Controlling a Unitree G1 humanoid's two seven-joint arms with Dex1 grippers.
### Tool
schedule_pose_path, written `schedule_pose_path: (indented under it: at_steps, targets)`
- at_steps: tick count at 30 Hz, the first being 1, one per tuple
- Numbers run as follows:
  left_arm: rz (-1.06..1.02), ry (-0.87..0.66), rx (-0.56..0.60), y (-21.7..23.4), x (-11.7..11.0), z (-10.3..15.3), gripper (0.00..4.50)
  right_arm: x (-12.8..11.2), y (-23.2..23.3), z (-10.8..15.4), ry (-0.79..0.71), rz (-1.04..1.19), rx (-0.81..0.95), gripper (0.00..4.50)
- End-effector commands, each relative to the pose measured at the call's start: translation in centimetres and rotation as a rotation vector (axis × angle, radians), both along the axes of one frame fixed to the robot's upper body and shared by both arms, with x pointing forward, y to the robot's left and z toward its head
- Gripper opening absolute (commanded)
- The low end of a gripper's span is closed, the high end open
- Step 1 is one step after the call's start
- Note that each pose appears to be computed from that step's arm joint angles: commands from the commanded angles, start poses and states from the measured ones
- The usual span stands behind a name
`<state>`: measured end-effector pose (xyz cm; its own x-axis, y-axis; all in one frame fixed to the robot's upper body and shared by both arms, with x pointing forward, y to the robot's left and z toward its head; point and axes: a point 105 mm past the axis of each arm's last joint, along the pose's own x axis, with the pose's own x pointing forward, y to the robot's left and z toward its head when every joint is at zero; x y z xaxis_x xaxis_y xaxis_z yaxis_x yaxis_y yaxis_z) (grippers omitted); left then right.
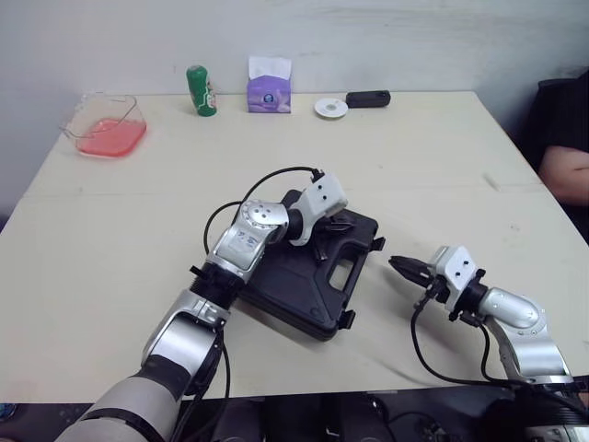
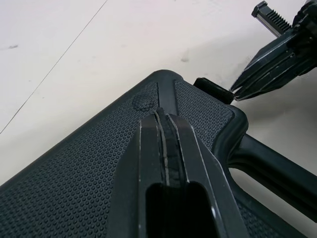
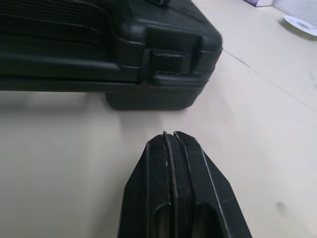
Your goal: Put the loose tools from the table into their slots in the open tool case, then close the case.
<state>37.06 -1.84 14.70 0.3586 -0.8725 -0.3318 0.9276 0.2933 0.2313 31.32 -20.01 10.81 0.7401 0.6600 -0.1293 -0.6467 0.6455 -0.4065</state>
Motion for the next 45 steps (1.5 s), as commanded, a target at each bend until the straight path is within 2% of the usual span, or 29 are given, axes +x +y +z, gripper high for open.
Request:
schedule_pose_path:
  at_steps: [1,12,21,27,34,45]
  targets:
    - [0.006,0.196,0.187,0.8,-1.7,-7.8,0.05,0.2,0.5,0.8,-0.041,0.027,-0.002,0.00]
    - [-0.055,0.201,0.165,-0.2,-2.4,-7.4,0.05,1.7,2.0,1.7,-0.073,0.042,-0.001,0.00]
    - [-0.073,0.196,0.165,-0.4,-2.6,-7.5,0.05,1.6,3.1,2.6,-0.092,0.089,0.013,0.00]
    - [-0.086,0.155,0.130,-1.1,-2.6,-6.6,0.05,1.6,3.4,2.9,-0.103,0.102,0.009,0.00]
    - [-0.113,0.222,0.216,-0.4,-3.7,-8.7,0.05,1.4,3.8,3.6,-0.121,0.136,0.002,0.00]
    - [-0.128,0.254,0.255,-0.2,-4.4,-9.7,0.05,0.9,4.4,3.9,-0.118,0.166,-0.009,0.00]
